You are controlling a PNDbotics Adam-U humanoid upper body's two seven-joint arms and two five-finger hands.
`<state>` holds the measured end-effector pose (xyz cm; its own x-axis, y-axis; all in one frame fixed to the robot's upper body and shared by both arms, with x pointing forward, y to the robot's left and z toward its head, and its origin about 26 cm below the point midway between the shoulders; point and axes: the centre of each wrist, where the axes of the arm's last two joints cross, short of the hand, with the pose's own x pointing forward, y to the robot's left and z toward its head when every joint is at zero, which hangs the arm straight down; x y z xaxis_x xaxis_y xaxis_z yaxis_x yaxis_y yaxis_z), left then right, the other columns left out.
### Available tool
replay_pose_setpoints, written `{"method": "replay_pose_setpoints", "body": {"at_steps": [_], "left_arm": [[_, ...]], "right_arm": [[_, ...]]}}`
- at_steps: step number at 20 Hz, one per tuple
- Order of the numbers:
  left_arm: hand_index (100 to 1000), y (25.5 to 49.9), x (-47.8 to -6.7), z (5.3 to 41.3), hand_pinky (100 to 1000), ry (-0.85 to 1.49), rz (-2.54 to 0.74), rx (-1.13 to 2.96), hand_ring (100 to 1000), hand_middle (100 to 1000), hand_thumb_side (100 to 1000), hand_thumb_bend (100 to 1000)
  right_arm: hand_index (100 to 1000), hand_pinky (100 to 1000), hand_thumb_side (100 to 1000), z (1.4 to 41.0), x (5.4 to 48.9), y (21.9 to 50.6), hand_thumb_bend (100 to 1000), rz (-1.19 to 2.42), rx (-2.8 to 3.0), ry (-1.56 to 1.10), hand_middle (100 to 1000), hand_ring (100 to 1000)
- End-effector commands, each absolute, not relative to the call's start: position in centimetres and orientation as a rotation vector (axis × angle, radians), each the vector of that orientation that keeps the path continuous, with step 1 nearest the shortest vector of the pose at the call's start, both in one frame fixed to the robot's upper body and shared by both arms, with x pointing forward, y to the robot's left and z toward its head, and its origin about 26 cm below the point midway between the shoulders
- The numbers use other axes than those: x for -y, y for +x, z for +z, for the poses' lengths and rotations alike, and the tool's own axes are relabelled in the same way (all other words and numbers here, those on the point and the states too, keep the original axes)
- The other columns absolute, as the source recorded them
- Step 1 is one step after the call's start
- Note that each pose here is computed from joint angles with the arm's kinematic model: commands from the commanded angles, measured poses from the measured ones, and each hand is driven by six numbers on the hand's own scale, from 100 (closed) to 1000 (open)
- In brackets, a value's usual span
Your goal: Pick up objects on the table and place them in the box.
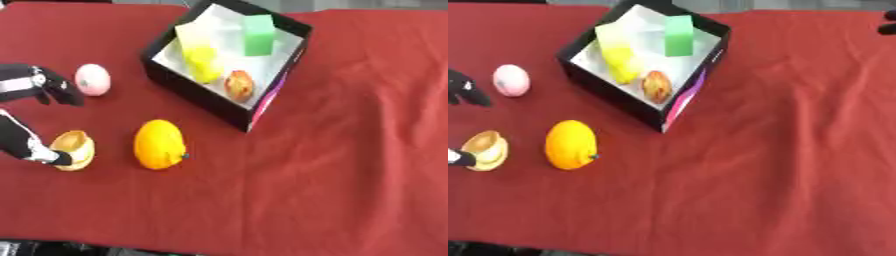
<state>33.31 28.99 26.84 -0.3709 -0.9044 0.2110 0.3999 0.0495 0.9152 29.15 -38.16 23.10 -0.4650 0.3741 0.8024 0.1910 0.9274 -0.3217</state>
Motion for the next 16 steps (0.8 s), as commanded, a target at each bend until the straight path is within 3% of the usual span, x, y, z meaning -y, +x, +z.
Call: {"method": "replay_pose_setpoints", "body": {"at_steps": [1, 6, 16], "left_arm": [[778, 32.4, -29.2, 28.4, 804, 0.614, -1.592, 1.24, 805, 720, 162, 682], [789, 32.2, -29.0, 28.0, 815, 0.734, -1.664, 1.183, 811, 733, 113, 760], [782, 33.3, -30.2, 25.7, 801, 0.855, -1.666, 1.114, 797, 720, 100, 753]], "right_arm": [[844, 970, 535, 23.8, 38.3, 29.1, 100, 0.245, 2.075, -0.427, 703, 743], [843, 970, 536, 23.6, 38.3, 29.1, 100, 0.242, 2.067, -0.427, 702, 742], [841, 970, 539, 23.0, 38.4, 29.2, 100, 0.231, 2.049, -0.435, 700, 740]]}}
